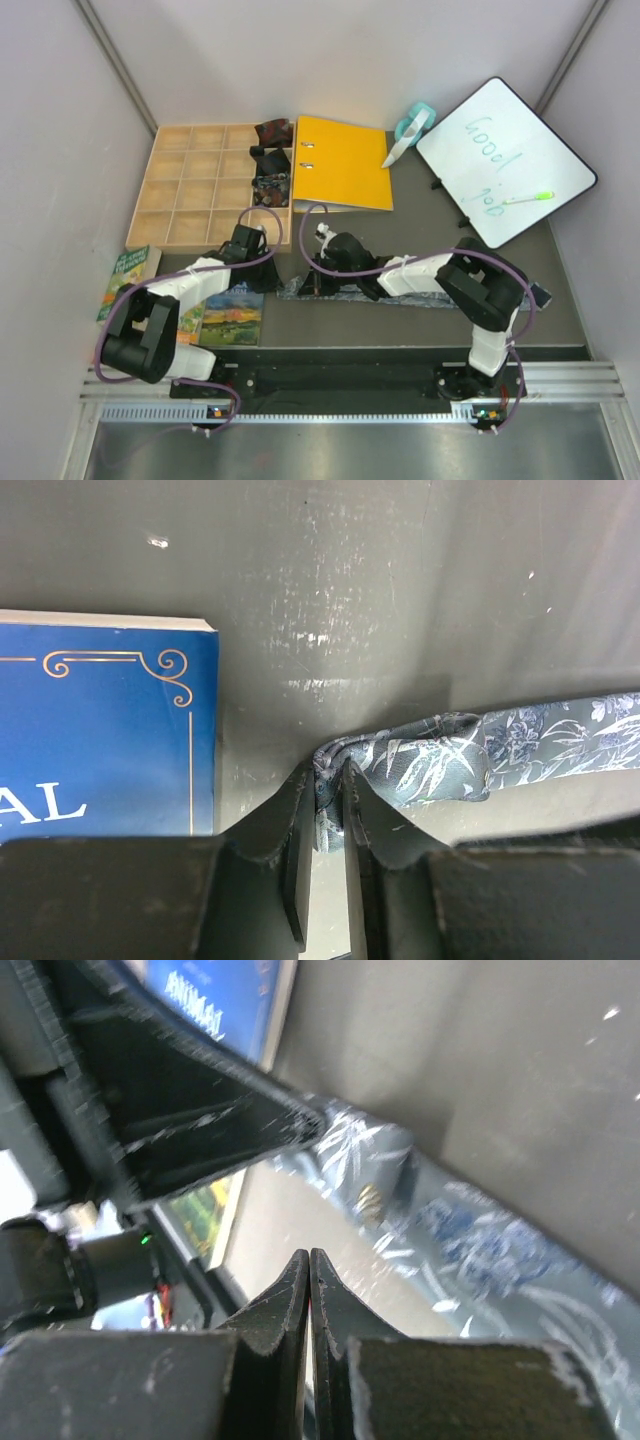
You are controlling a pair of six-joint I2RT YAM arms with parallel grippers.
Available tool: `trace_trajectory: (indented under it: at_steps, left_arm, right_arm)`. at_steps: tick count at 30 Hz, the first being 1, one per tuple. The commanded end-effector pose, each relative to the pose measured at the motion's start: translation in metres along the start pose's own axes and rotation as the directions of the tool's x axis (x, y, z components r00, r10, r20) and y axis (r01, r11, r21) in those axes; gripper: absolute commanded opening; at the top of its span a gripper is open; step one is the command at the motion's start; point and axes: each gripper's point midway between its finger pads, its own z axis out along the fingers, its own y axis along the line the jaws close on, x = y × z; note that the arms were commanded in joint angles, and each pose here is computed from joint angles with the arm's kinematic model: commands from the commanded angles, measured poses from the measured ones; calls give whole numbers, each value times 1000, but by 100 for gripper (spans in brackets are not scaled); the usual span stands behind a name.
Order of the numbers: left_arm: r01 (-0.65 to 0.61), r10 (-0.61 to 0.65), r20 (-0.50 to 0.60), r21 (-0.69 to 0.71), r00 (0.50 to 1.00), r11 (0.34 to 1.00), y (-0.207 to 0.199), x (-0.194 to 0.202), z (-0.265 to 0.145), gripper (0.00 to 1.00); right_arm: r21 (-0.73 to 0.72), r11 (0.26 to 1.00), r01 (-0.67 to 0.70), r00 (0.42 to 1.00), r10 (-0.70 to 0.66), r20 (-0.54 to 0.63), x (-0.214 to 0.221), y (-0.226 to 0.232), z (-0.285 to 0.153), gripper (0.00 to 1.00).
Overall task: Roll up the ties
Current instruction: Roll the tie at the center of the board.
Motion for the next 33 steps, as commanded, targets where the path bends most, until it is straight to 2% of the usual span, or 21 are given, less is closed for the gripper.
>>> trace_trajectory:
  at_steps: [1, 5, 10, 14, 24, 29, 33]
  left_arm:
    - [-34, 35, 20, -33, 999, 999, 6, -1, -4, 19]
    - [-50, 50, 25, -7, 998, 999, 0, -2, -11, 21]
    - [-60, 60, 19, 7, 998, 998, -5, -3, -20, 22]
    - [-74, 74, 11, 12, 997, 997, -8, -3, -23, 21]
    - [-97, 97, -2, 34, 995, 995, -14, 2, -25, 19]
    - [-110, 110, -2, 41, 994, 993, -17, 2, -25, 18]
    - [-118, 118, 9, 46, 993, 992, -18, 1, -27, 17]
  right_arm:
    - [-157, 986, 55, 994, -40, 97, -31, 56, -30, 0]
    - [-143, 986, 81, 991, -64, 117, -45, 69, -38, 0]
    - [-85, 995, 53, 991, -43, 123, -63, 56, -35, 0]
    - [-46, 998, 50, 996, -46, 71, -59, 41, -13, 0]
    - [80, 996, 24, 998, -28, 48, -63, 13, 13, 0]
    - [118, 989, 84, 995, -89, 36, -60, 3, 27, 0]
    - [132, 987, 88, 996, -88, -5, -47, -5, 35, 0]
